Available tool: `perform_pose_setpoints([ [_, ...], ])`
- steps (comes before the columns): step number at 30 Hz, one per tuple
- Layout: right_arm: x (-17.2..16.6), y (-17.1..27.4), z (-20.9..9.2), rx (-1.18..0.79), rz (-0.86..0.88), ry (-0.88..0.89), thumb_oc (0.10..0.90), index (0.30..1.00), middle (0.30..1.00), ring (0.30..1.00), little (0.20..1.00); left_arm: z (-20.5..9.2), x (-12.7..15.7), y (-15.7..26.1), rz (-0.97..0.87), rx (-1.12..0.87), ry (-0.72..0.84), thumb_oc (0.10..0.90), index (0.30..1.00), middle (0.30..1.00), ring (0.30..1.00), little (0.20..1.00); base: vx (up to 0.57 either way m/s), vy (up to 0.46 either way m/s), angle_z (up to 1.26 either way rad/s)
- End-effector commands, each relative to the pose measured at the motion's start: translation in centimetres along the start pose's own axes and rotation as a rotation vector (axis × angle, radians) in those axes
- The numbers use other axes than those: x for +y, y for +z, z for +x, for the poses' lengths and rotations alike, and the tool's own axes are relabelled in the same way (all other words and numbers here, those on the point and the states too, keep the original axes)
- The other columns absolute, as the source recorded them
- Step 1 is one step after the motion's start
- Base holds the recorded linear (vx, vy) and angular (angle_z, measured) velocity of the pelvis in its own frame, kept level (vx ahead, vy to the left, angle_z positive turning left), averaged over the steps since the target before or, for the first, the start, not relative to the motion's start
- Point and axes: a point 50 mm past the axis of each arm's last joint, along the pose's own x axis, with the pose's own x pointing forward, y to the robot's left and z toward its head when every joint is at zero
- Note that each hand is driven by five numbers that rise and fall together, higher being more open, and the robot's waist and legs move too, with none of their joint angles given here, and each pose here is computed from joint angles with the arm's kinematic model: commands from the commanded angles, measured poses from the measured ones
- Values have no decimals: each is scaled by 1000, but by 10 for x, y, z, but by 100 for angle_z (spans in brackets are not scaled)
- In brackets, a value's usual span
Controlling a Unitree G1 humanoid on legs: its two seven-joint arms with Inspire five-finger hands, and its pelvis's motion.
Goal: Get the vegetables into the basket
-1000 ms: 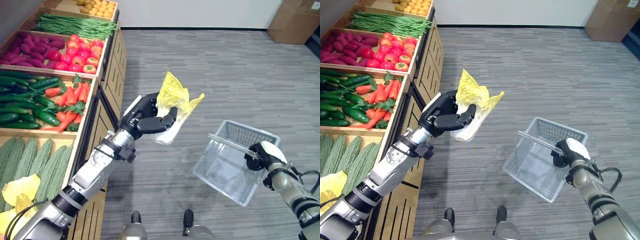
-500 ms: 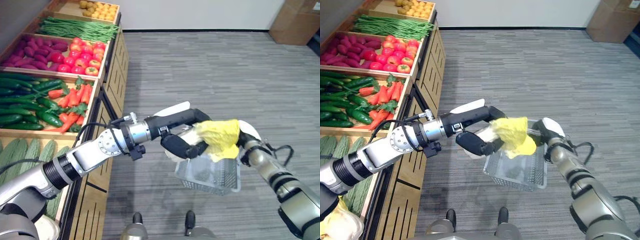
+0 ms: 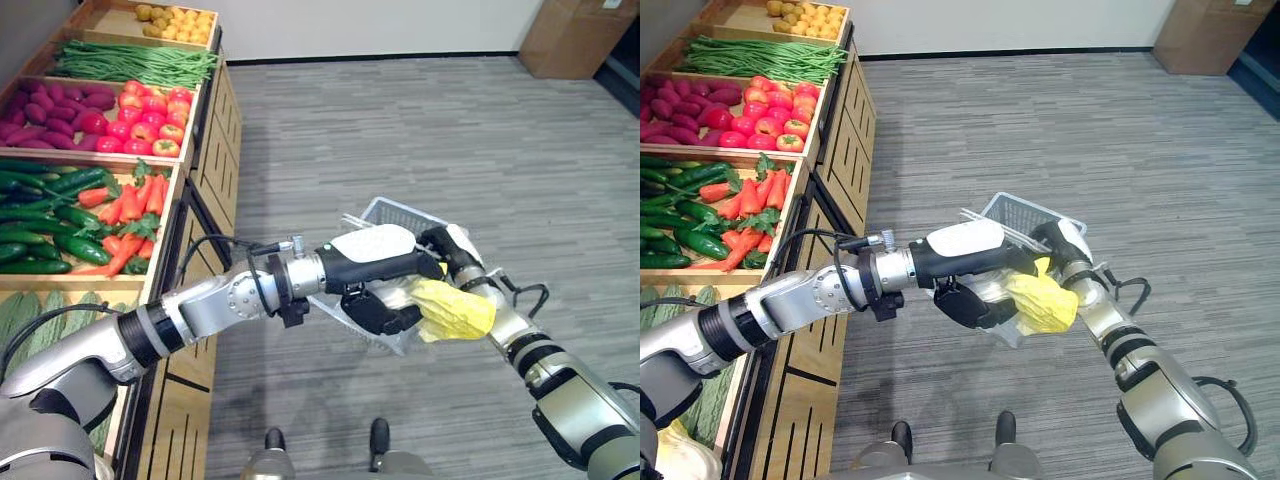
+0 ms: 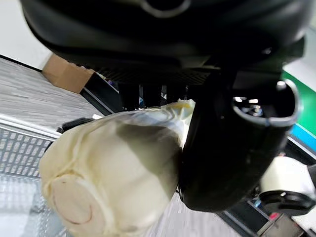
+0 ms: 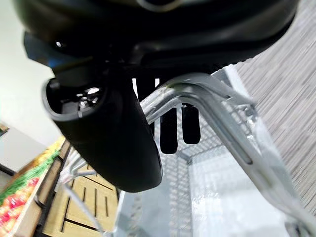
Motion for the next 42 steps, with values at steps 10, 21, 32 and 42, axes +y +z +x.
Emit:
perform_pose_setpoints([
  [10,-18,124,8,-500,235,-8,400,300,300,300,300,16,10,-31,226,95,149,400,300,300,300,300,2,4,-3],
  [21,-15,137,-10,-616,310,90,400,300,300,300,300,-17,-9,-78,312,352,160,400,300,300,300,300,3,0,-1],
  [32,-23,127,-29,-656,306,167,400,300,300,300,300,-53,-7,-105,379,539,195,400,300,300,300,300,3,-5,-3],
  [42,-24,123,-48,-700,297,263,400,300,300,300,300,-61,-16,-114,416,602,178,476,407,407,407,407,-1,-5,-4],
])
